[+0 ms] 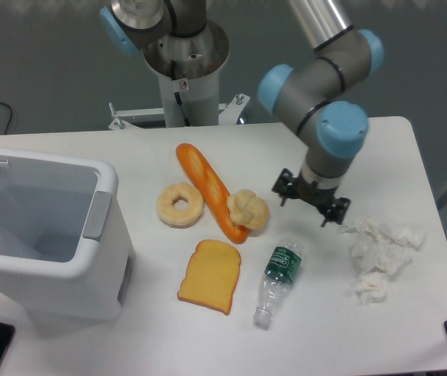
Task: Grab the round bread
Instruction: 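Move the gripper over the round bun beside the baguette and lower, then close the gripper on the round bun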
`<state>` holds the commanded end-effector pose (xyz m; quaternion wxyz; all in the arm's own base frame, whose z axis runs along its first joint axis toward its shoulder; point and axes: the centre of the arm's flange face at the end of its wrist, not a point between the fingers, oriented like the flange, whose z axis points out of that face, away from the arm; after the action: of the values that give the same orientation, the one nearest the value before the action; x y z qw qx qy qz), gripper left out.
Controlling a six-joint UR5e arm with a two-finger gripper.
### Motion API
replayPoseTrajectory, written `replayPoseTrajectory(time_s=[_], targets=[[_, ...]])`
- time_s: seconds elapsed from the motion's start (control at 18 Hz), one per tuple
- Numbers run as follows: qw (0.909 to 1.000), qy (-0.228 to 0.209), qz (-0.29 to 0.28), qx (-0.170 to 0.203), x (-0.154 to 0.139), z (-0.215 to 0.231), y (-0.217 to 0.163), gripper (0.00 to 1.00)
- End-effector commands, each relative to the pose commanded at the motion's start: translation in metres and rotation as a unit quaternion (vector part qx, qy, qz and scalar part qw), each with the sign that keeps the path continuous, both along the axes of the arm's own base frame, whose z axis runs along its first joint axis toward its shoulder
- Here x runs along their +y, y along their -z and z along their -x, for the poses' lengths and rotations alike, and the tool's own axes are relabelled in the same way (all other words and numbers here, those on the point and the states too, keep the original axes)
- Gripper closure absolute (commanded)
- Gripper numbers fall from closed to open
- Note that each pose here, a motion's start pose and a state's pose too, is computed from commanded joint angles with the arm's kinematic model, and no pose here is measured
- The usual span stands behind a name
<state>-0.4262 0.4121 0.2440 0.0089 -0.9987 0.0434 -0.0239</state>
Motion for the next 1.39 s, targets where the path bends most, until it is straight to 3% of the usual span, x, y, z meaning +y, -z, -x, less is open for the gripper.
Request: replayPoseTrajectory(time_s=[0.22, 0.67, 1.22, 1.39], targets=[[1.0, -0.003, 0.006, -0.006, 0.019, -0.028, 0.001, 0.0], [0.9991, -0.031, 0.02, -0.022, 0.02, -0.072, -0.004, 0.0], [0.9982, -0.038, 0.039, -0.024, 0.022, -0.08, 0.008, 0.0], [0.9976, -0.037, 0.056, -0.019, 0.017, -0.081, 0.015, 0.14]])
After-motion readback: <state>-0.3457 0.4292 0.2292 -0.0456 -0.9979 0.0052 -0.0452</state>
